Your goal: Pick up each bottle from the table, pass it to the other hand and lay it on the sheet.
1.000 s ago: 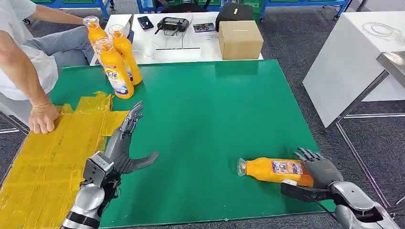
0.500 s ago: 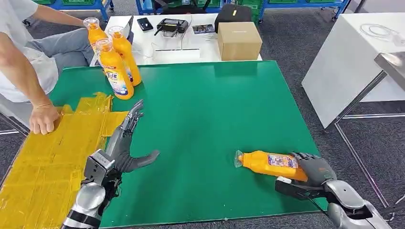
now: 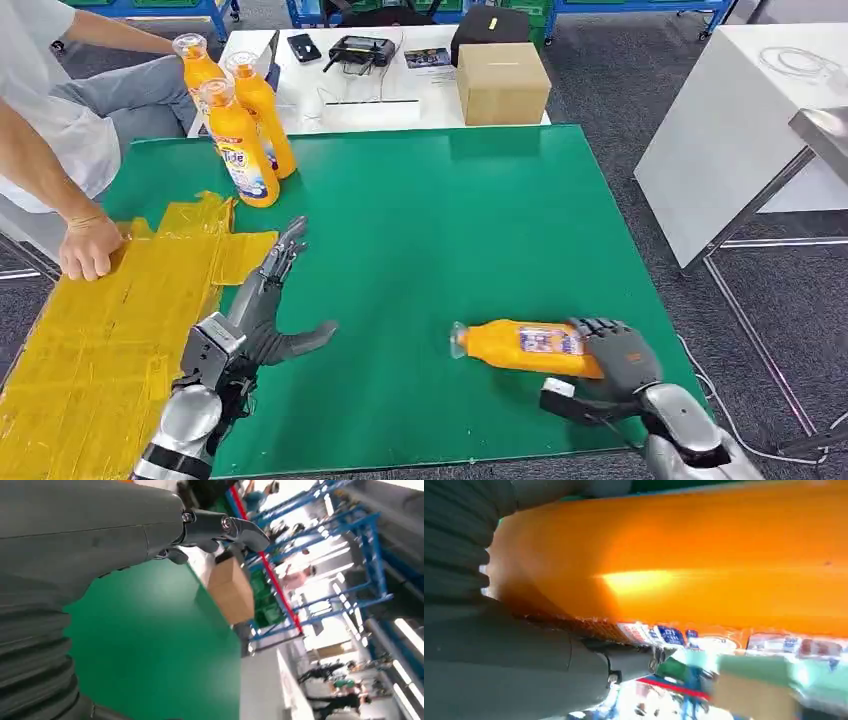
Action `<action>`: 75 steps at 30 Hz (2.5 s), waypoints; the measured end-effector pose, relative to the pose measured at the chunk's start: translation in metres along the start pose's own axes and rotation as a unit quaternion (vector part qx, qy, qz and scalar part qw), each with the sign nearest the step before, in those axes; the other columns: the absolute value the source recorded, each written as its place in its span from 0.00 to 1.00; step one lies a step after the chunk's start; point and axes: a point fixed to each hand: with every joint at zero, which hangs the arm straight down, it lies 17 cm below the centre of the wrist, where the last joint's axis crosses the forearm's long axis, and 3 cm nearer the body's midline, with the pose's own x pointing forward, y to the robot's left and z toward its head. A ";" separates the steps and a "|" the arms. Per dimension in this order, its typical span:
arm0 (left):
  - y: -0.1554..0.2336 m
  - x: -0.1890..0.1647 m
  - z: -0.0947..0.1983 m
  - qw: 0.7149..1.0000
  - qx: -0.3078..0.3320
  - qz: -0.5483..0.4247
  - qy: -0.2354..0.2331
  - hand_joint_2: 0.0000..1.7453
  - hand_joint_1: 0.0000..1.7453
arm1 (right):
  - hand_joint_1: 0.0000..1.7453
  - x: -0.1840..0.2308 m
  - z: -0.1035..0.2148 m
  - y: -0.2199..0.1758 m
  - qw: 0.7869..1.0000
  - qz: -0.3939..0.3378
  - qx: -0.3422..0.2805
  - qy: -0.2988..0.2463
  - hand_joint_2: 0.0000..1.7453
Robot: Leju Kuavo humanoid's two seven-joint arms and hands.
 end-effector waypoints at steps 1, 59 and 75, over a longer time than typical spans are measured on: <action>-0.006 -0.001 0.001 1.000 -0.007 0.005 0.004 1.00 0.00 | 1.00 0.014 -0.004 -0.011 0.999 -0.034 -0.030 -0.004 1.00; -0.044 -0.011 -0.010 0.987 -0.041 0.153 0.040 1.00 0.00 | 1.00 0.313 -0.040 -0.008 0.870 -0.456 -0.001 -0.188 1.00; -0.049 -0.020 -0.011 0.985 -0.040 0.160 0.052 1.00 1.00 | 1.00 0.312 -0.041 -0.013 0.867 -0.462 -0.012 -0.188 1.00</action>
